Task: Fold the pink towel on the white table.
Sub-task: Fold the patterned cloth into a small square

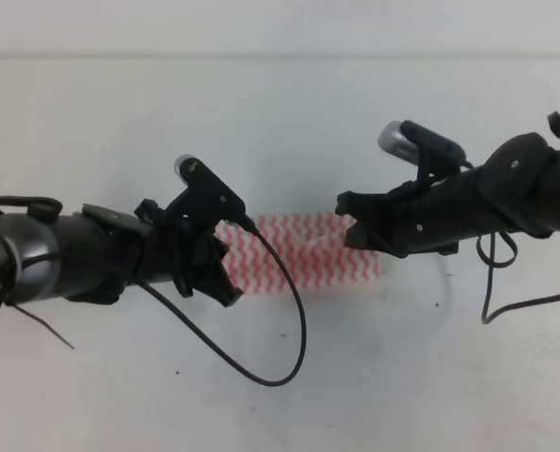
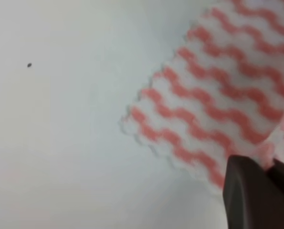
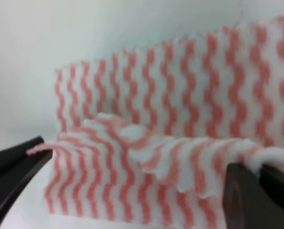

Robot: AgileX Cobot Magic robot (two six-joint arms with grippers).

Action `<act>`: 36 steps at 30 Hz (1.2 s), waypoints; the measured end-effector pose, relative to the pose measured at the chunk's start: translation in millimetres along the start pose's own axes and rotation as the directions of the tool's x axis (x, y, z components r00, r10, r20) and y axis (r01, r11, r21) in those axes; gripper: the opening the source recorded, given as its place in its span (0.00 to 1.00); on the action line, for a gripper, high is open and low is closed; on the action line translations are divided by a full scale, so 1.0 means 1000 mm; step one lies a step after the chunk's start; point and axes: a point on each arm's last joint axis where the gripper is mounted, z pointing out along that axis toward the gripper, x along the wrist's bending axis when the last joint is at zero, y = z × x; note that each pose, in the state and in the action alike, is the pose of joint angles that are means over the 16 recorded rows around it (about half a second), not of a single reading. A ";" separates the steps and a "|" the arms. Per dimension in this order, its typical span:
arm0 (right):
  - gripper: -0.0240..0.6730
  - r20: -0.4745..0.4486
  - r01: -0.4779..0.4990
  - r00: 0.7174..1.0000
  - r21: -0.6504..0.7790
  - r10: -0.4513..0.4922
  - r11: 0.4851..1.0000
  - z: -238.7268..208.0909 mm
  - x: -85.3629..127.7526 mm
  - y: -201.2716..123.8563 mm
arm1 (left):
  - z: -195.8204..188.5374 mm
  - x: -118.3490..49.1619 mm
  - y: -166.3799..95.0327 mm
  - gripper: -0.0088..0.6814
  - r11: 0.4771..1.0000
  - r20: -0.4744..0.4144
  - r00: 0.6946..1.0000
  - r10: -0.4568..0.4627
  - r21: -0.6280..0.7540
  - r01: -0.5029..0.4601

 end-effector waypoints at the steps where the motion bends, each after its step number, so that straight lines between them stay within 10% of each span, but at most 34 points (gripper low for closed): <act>1: 0.02 0.001 -0.001 1.000 0.002 0.001 1.000 0.001 0.000 0.000 | 0.001 0.000 0.000 0.01 1.000 0.000 1.000 0.000 0.000 0.000; 36: 0.01 0.006 -0.019 1.000 0.035 0.019 0.999 0.020 -0.008 0.011 | 0.011 0.003 -0.001 0.01 1.000 -0.027 1.000 0.012 0.020 -0.011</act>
